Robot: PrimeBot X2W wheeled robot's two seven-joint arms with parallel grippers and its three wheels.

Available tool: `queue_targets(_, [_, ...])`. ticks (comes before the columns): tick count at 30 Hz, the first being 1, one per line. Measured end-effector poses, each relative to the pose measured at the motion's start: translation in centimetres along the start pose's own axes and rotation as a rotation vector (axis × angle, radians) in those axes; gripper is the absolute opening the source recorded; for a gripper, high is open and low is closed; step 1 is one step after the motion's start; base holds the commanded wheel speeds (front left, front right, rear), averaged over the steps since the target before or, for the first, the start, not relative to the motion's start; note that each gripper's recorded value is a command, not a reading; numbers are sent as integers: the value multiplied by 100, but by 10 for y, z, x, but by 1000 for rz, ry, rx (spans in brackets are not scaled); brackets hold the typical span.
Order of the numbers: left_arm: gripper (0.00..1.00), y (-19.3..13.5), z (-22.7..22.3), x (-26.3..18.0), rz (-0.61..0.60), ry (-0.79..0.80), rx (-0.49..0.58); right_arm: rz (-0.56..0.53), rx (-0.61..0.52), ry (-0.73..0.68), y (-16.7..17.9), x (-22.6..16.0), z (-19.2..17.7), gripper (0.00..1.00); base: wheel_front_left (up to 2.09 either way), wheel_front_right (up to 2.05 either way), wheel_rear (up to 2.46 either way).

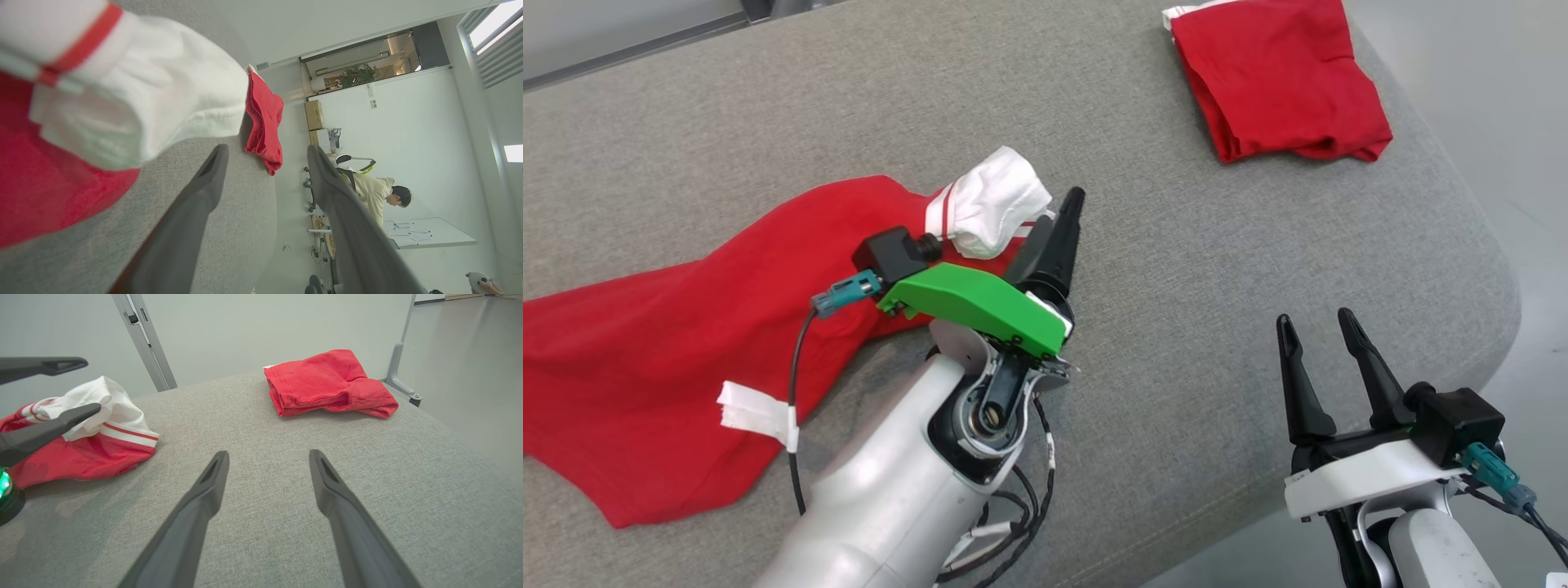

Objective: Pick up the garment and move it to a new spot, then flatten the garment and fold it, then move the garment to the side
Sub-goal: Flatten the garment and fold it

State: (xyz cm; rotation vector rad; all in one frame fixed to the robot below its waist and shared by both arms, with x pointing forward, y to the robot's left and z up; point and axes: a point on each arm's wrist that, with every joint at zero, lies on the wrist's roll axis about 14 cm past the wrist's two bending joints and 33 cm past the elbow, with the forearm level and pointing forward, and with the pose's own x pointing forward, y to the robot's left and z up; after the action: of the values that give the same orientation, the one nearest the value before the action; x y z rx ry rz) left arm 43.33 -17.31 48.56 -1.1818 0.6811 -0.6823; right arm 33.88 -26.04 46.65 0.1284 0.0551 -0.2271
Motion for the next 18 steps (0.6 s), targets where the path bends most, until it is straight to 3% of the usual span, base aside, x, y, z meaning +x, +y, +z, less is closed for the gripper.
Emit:
queue_targets(6, [100, 4, -2, -7, -9, -7, 109, 23, -1, -6, 7, 3, 1, 100, 0, 0, 0])
queue_targets(14, [100, 23, 1, -23, 16, 13, 434, 44, -2, -17, 13, 1, 4, 100, 0, 0, 0])
queue_targets(18, [100, 33, 11, -27, 53, -6, 545, 50, -3, -15, 14, 1, 3, 100, 0, 0, 0])
